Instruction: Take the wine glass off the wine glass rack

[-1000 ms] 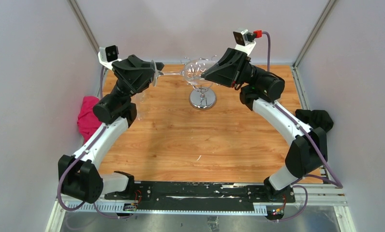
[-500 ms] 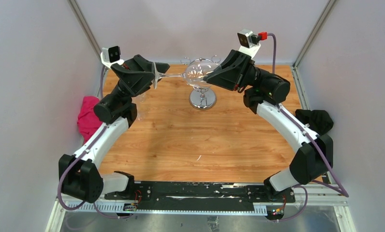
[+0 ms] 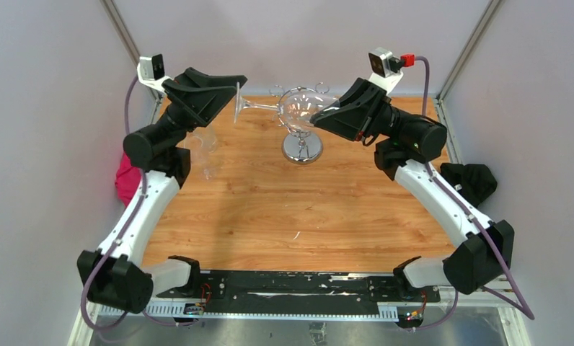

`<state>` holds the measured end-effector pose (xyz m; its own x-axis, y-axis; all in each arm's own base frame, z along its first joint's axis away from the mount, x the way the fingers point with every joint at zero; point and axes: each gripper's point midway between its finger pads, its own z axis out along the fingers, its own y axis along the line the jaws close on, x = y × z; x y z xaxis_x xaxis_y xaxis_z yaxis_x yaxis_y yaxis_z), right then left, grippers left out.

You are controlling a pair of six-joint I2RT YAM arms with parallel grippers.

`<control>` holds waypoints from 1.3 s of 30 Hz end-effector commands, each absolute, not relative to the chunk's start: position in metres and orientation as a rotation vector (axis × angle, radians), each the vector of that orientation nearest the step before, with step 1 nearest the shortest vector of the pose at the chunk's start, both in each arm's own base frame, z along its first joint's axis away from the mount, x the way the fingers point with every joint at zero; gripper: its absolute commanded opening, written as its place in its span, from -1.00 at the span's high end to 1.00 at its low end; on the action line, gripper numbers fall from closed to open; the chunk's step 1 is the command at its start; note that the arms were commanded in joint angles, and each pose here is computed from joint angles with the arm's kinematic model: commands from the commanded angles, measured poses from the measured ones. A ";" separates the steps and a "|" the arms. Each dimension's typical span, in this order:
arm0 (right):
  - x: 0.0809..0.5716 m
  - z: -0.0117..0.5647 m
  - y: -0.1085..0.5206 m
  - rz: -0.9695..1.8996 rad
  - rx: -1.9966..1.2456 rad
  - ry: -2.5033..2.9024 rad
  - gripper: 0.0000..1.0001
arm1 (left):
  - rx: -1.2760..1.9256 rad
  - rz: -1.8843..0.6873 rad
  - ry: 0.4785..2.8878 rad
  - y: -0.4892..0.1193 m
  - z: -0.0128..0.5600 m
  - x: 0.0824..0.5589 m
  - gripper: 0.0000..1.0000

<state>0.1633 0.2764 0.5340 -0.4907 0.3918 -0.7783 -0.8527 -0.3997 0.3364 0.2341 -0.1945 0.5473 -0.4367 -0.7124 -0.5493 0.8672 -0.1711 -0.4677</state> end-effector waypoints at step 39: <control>0.136 0.486 0.232 1.297 -0.749 1.302 1.00 | -0.020 -0.970 1.462 -0.151 0.471 0.293 -0.53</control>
<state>0.1335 0.2454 0.4796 -0.2831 0.2434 -0.9277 -0.9479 0.0761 0.3093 0.2825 -0.1535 0.4800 -0.1952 -0.5834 -0.7884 0.5578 0.5951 -0.5785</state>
